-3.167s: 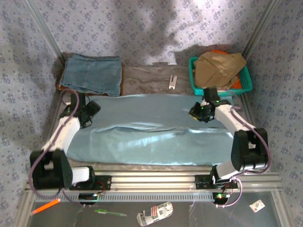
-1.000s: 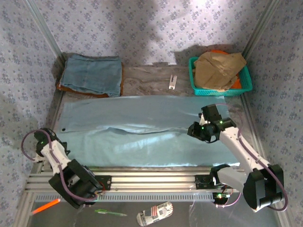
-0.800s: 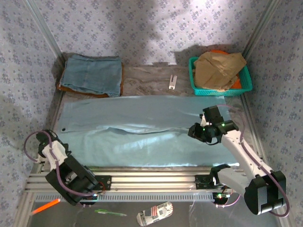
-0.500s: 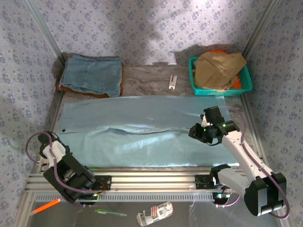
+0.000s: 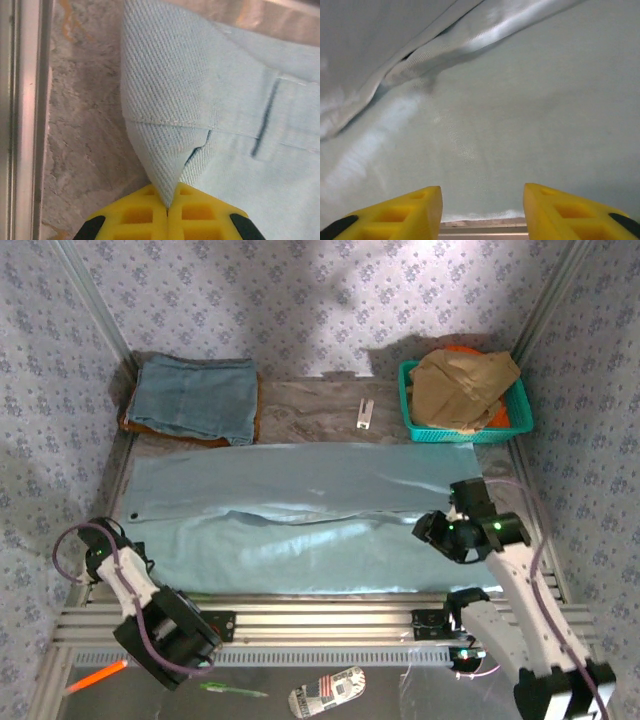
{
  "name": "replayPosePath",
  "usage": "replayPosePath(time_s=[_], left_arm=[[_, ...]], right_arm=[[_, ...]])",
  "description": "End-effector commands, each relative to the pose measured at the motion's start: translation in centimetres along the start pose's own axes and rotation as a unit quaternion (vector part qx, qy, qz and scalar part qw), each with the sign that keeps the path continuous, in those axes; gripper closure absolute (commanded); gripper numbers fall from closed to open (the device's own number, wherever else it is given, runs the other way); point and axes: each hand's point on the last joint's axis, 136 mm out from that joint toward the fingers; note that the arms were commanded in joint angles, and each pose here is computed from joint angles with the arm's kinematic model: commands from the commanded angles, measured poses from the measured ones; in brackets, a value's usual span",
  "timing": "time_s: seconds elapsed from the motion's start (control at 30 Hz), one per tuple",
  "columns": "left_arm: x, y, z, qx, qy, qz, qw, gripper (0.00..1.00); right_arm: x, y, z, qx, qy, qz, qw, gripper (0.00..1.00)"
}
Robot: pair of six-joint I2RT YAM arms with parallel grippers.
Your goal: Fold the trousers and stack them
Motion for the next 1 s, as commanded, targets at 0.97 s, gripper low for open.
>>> replayPosePath(time_s=[0.97], left_arm=[[0.3,-3.9,-3.6,0.134,-0.008,0.034,0.990,1.00]], right_arm=[[5.7,-7.3,6.2,0.109,0.092,0.247,0.959,0.43]])
Point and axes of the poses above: each hand's point on the last joint's axis, 136 mm out from that joint toward the fingers, its own z axis out along the fingers, its own y axis along the line the jaws close on, x = y × z, and after that the axes turned 11 degrees about z, right-handed
